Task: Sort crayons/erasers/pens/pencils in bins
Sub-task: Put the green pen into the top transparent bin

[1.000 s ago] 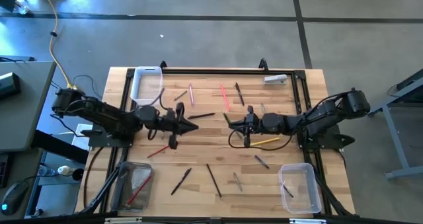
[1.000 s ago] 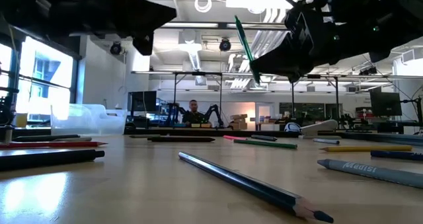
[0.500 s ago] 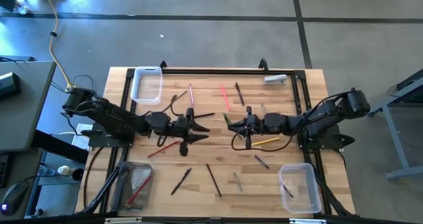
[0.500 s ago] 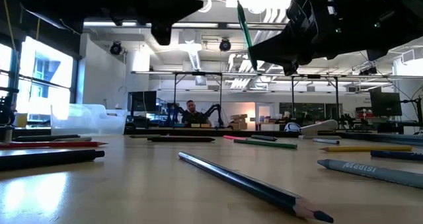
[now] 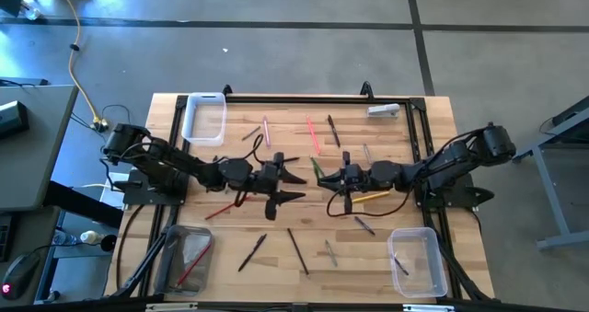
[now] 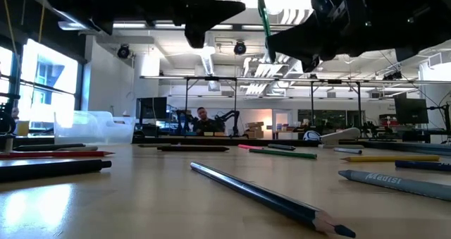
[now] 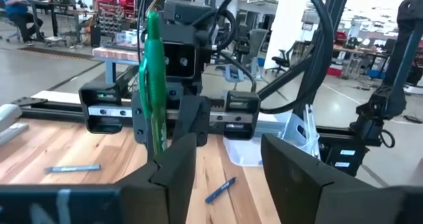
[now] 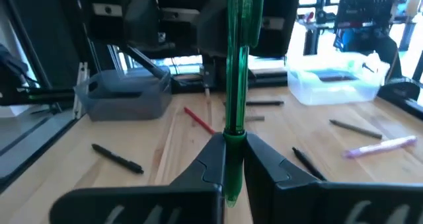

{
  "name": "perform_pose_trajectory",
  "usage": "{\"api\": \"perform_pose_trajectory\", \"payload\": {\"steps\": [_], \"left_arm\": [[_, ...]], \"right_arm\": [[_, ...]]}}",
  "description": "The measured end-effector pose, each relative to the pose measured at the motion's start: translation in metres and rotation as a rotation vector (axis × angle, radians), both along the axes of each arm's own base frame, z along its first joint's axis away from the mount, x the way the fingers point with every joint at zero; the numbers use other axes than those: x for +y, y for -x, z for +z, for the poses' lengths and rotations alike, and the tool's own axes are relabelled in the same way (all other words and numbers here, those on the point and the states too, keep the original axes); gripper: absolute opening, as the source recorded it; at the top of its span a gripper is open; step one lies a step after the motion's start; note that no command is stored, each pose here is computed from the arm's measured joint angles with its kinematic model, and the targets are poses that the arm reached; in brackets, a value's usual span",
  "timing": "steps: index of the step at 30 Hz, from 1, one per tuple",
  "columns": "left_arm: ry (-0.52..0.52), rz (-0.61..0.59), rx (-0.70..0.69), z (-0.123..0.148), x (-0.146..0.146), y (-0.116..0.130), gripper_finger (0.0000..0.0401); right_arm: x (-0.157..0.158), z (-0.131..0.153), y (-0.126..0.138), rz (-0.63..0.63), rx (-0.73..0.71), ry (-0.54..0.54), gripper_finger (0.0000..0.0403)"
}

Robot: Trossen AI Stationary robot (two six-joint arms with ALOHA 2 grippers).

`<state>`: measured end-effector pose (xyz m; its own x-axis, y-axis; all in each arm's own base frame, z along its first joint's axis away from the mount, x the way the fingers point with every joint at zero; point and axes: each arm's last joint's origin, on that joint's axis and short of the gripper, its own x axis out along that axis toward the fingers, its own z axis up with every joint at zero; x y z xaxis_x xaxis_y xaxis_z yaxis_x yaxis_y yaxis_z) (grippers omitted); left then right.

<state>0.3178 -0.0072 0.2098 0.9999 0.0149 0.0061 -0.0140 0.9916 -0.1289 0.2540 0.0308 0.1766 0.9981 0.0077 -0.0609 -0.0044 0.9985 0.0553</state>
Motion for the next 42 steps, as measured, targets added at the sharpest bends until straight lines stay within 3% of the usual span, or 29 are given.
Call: {"api": "perform_pose_trajectory", "payload": {"steps": [9,16,28,36,42], "left_arm": [[0.004,0.025,-0.061,0.018,0.001,-0.009,0.0188],[0.025,0.091,-0.016,0.023,0.007,-0.015,0.0189],[0.023,0.048,-0.046,0.032,0.006,-0.038,0.0186],[-0.055,0.064,-0.052,0.033,0.007,-0.051,0.0163],[-0.068,0.076,-0.052,0.033,0.012,-0.051,0.0113]], "right_arm": [[0.001,0.006,0.000,0.010,-0.063,0.009,0.0012],[0.005,0.010,0.000,0.040,-0.106,0.013,0.0012],[0.009,0.013,0.001,0.067,-0.133,0.025,0.0012],[0.009,0.012,0.001,0.071,-0.122,0.027,0.0012],[0.009,0.011,0.001,0.071,-0.112,0.028,0.0012]]}}
